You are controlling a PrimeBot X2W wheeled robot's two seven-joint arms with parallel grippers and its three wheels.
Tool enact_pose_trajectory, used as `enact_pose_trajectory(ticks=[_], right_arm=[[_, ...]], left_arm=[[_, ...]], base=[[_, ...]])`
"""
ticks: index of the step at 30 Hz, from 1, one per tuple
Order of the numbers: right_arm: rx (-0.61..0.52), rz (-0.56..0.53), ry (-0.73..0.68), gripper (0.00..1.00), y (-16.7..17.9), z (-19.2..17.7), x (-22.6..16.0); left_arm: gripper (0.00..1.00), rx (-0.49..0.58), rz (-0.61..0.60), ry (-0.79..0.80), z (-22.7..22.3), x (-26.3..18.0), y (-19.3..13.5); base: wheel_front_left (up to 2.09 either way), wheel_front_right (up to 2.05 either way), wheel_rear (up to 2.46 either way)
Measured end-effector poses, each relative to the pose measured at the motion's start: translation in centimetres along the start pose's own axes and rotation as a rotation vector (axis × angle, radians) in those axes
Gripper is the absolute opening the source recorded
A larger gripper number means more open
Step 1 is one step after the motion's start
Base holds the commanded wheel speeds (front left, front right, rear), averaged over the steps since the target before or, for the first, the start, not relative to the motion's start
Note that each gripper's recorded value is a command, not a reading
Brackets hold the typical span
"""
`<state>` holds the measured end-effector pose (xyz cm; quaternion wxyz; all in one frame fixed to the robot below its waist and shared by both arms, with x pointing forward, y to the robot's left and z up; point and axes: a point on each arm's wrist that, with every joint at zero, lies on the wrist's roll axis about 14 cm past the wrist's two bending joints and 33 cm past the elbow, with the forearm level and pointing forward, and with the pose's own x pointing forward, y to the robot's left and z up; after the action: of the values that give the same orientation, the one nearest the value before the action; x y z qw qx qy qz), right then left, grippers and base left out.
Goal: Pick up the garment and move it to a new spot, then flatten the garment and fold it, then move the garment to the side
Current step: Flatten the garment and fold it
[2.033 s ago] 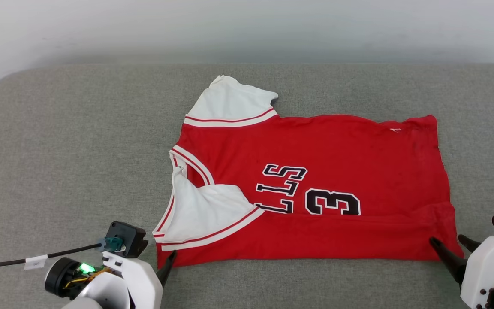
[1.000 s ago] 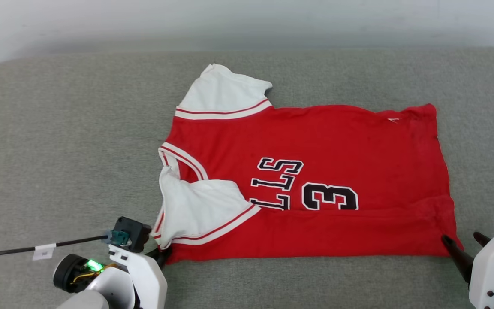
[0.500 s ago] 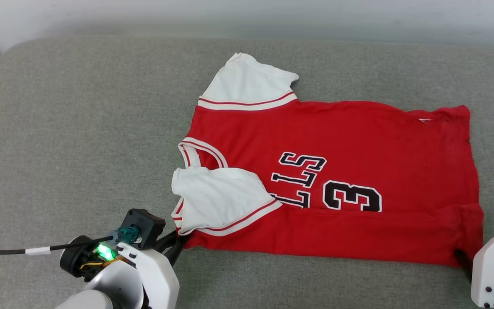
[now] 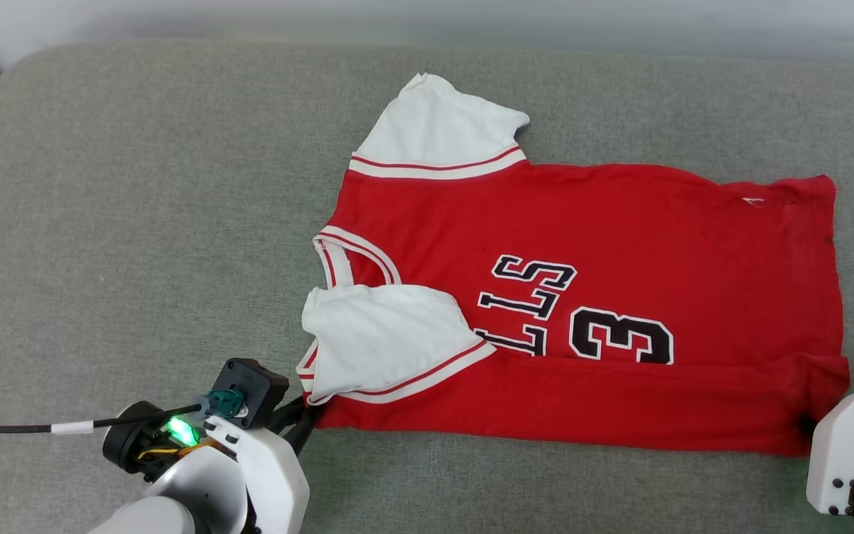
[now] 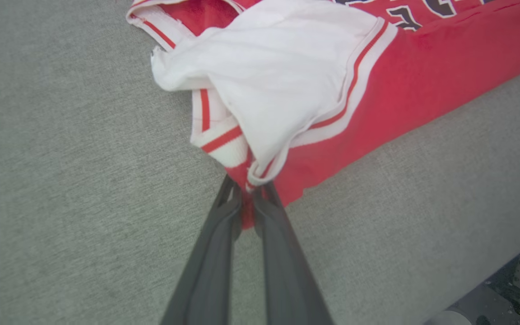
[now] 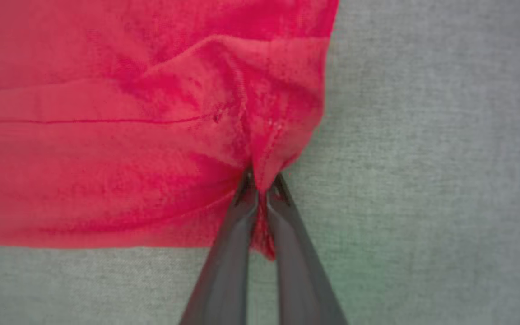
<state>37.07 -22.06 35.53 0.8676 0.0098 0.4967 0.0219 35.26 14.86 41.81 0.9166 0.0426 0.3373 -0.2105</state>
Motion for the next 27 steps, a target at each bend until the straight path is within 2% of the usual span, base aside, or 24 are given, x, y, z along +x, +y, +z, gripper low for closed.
enact_pose_trajectory(ticks=[4,5,9,13,23,24,25,27], right_arm=[[-0.007,-0.020,-0.033,0.00,-1.1,0.1,-1.6],[-0.009,-0.035,-0.040,0.00,-2.0,-0.7,-3.8],[0.001,-0.044,-0.062,0.00,-2.7,-1.1,-5.9],[0.007,-0.068,-0.028,0.00,-3.7,-2.9,-7.5],[0.022,-0.061,0.039,0.00,-3.4,-5.5,-7.3],[0.022,-0.058,0.033,1.00,-3.3,-5.4,-7.2],[0.021,-0.056,0.027,1.00,-3.2,-5.3,-7.0],[0.025,-0.041,0.013,1.00,-2.8,-5.0,-6.8]], left_arm=[[0.00,0.004,0.008,0.013,-0.5,-1.0,-0.2],[0.00,0.002,0.008,0.010,-0.8,-2.2,-0.8],[0.00,0.007,-0.002,0.050,-2.1,-3.5,-1.5],[0.00,-0.015,-0.029,0.114,-4.2,-4.8,-2.4],[0.00,-0.081,-0.068,0.149,-6.6,-4.1,-3.9],[0.45,-0.083,-0.066,0.152,-6.8,-4.0,-3.8],[1.00,-0.086,-0.061,0.150,-6.9,-3.9,-3.7],[1.00,-0.091,-0.045,0.136,-7.0,-3.7,-3.3]], base=[[0.00,0.00,0.00],[0.00,0.00,0.00],[0.00,0.00,0.00],[0.00,0.00,0.00],[0.00,0.00,0.00],[0.00,0.00,0.00],[0.00,0.00,0.00],[0.00,0.00,0.00]])
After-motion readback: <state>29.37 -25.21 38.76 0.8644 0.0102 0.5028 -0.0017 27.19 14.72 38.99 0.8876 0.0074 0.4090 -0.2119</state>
